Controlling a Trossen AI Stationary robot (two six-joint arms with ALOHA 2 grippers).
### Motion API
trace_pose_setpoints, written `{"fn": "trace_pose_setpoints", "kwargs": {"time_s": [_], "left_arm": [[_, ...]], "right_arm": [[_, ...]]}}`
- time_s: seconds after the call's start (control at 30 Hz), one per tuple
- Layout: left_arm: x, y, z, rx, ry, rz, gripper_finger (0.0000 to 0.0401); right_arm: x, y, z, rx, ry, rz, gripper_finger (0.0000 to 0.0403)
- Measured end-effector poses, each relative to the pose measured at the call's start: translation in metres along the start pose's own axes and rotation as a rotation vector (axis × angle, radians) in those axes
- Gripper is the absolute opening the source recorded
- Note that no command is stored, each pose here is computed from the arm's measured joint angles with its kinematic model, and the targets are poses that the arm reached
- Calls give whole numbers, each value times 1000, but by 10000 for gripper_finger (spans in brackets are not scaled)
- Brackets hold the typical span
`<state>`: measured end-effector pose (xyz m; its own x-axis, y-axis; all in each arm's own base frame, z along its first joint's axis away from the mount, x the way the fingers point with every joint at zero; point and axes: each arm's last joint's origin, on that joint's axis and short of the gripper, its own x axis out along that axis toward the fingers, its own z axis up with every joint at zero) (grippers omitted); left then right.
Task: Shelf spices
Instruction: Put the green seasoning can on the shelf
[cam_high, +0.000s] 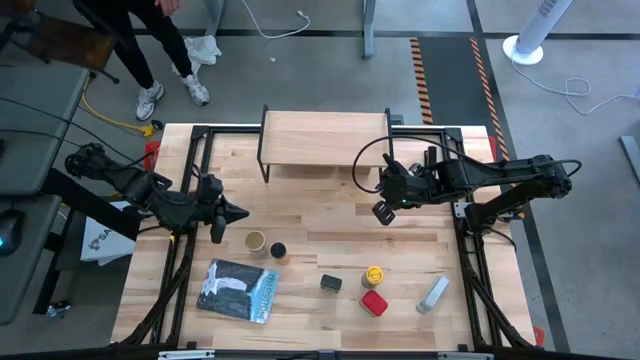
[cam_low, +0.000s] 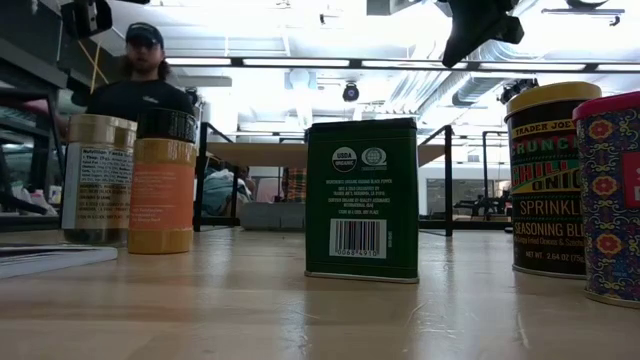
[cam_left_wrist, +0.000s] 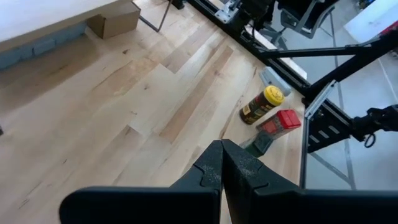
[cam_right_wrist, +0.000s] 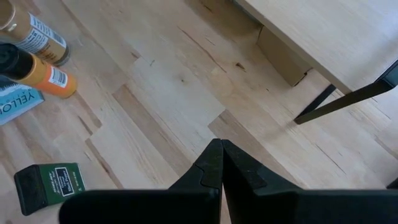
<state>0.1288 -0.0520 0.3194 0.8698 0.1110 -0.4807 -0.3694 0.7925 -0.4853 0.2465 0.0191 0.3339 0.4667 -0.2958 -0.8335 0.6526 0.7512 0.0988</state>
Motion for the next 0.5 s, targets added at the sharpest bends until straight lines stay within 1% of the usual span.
{"fn": "trace_pose_setpoints", "kwargs": {"time_s": [0.5], "left_arm": [[0, -1, 1, -9, -11, -11, 0]], "right_arm": [[0, 1, 1, -22, -5, 6, 0]]}}
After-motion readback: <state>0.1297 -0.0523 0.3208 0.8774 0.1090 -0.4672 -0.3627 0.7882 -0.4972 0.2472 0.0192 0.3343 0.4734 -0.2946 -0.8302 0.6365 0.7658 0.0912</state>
